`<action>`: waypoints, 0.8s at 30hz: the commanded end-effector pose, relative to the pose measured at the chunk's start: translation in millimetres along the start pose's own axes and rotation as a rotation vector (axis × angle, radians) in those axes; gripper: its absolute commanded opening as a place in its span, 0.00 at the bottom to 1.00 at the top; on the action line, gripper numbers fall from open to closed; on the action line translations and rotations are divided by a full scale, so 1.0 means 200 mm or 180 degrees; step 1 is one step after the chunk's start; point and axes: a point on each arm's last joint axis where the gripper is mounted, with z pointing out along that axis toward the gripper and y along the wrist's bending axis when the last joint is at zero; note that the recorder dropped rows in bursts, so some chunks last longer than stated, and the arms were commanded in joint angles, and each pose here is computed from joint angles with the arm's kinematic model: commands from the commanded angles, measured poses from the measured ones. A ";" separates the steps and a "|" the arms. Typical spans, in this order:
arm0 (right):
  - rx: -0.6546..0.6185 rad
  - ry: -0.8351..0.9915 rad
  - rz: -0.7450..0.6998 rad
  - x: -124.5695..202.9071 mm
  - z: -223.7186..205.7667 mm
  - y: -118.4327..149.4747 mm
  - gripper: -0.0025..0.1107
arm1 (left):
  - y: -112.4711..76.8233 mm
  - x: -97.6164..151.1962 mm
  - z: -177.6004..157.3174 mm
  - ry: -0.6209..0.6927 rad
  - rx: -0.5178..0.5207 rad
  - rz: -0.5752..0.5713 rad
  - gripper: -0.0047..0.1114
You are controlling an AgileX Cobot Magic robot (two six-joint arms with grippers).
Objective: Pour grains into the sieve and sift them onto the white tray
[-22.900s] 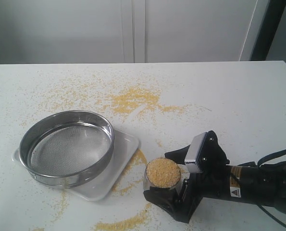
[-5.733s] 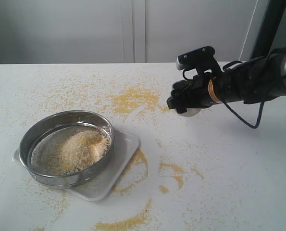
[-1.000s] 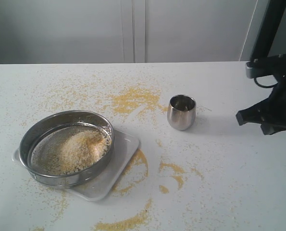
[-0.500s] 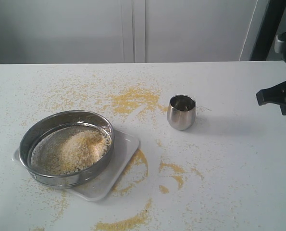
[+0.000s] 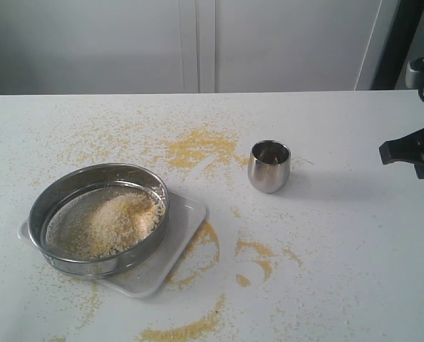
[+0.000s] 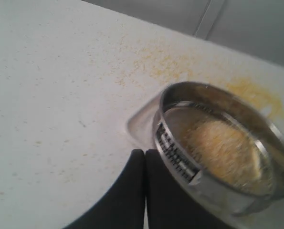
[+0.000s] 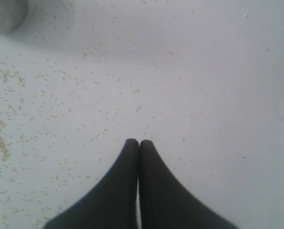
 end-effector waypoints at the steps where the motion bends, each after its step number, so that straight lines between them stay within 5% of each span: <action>1: 0.0008 -0.0052 -0.0039 0.00 -0.01 0.00 0.02 | -0.01 -0.06 0.00 -0.0415 0.0163 -0.0760 0.04; 8: 0.0008 -0.0052 -0.0039 0.00 -0.01 0.00 0.02 | 0.00 -0.16 -0.03 -0.1193 0.0200 -0.0993 0.04; 13: 0.0008 -0.0045 -0.0039 0.00 -0.01 0.00 0.02 | -0.03 -0.22 -0.06 -0.1296 0.0199 -0.0554 0.04; 24: 0.0008 -0.0051 -0.0039 0.00 -0.01 0.00 0.02 | -0.14 -0.40 0.04 0.0088 -0.0049 0.0294 0.04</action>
